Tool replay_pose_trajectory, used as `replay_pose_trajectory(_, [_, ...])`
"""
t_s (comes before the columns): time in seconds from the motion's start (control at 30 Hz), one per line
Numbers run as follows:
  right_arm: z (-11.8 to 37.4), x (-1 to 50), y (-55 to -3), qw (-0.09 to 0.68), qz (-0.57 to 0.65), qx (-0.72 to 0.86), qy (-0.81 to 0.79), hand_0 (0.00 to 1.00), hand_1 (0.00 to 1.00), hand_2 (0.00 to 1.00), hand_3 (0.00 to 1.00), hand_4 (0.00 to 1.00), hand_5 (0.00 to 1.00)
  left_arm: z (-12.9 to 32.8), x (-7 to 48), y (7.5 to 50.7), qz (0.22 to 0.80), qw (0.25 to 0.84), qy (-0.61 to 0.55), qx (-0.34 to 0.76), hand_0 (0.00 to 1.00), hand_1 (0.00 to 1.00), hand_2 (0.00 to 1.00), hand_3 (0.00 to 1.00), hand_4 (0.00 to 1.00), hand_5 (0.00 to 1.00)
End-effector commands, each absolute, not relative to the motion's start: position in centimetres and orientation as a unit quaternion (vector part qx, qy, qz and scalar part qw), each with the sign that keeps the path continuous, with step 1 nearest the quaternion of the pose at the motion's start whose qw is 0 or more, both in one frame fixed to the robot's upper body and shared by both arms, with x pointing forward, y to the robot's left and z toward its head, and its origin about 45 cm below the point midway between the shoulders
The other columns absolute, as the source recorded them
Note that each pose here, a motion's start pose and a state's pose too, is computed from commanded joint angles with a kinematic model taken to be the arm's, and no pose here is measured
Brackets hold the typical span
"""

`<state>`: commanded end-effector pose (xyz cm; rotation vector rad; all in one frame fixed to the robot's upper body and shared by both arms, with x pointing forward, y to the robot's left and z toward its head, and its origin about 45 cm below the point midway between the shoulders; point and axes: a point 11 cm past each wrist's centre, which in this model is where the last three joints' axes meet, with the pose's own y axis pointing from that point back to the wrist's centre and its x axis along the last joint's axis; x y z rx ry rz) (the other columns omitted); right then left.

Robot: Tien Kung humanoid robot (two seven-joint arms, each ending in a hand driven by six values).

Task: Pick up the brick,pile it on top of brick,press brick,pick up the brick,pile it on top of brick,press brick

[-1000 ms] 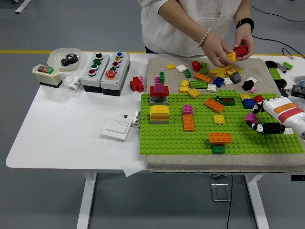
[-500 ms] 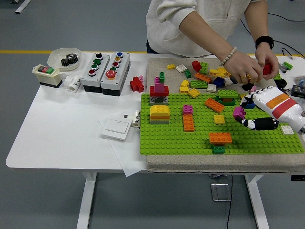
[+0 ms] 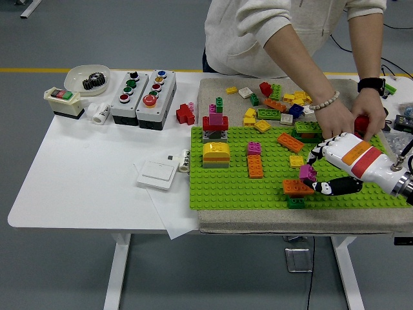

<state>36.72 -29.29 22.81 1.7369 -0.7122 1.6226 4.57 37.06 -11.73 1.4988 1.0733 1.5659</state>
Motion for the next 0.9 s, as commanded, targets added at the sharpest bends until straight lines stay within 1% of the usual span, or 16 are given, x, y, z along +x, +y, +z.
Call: replay_pose_trajectory(0.9, [22.21,37.01,-28.65,0.328,0.624,0.664,-0.251,0.426,0.499,0.531,0.510,0.734,0.601,-11.69,4.99,37.01,0.608,0.356,0.414,0.576,0.748,0.738,0.739,0.592,0.648,0.669])
